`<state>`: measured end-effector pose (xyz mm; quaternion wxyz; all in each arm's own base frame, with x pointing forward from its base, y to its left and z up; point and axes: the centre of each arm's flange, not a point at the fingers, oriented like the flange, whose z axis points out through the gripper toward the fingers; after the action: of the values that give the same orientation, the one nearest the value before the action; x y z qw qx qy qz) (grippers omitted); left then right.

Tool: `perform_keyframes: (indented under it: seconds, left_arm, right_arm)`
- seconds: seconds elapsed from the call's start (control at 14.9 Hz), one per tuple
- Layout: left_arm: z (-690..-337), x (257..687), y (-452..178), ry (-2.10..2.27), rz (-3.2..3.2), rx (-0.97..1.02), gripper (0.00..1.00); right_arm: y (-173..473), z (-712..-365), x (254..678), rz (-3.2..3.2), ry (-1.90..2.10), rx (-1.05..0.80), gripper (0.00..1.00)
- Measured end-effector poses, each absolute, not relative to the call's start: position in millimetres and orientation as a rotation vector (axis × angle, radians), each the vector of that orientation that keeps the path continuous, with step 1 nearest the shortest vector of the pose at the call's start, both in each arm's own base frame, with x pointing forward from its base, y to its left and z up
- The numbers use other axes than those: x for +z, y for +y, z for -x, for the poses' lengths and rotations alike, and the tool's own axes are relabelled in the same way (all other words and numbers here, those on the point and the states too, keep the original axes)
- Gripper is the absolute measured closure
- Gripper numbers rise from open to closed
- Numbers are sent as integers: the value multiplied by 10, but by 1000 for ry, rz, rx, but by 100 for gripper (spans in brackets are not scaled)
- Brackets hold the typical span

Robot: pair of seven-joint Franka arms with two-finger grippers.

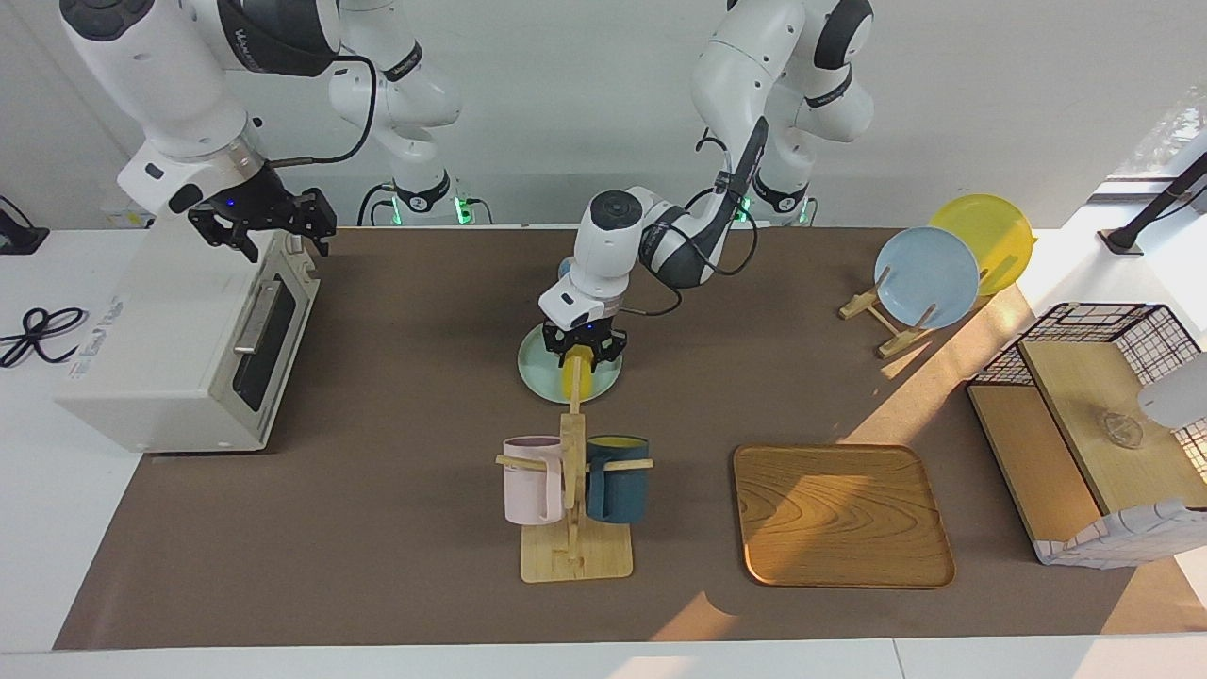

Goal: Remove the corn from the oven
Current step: 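Carry the corn to the wooden tray with the left gripper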

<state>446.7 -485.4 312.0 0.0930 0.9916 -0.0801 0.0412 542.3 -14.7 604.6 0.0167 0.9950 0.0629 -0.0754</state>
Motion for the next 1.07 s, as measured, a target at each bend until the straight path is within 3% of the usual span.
perform_keyframes:
  seconds: [0.27, 0.47, 0.6, 0.81, 1.07]
  left_arm:
    - [-4836, 3679, -4460, -120, -2966, 139, 44]
    - [-5518, 4322, -3617, -40, -2991, 159, 44]
    - [-5999, 4493, -2967, 8, -2994, 196, 44]
    - [-6511, 4216, -2184, -8, -3010, 186, 44]
    - [-7058, 3663, -1801, -57, -3004, 210, 44]
  right_arm:
    - [-152, -5461, 5978, -3096, 195, -254, 0]
    - [-142, -5467, 5979, -3097, 198, -253, 0]
    - [-139, -5468, 5995, -3097, 199, -248, 0]
    - [-139, -5469, 6000, -3097, 199, -246, 0]
    - [-139, -5470, 6009, -3097, 198, -243, 0]
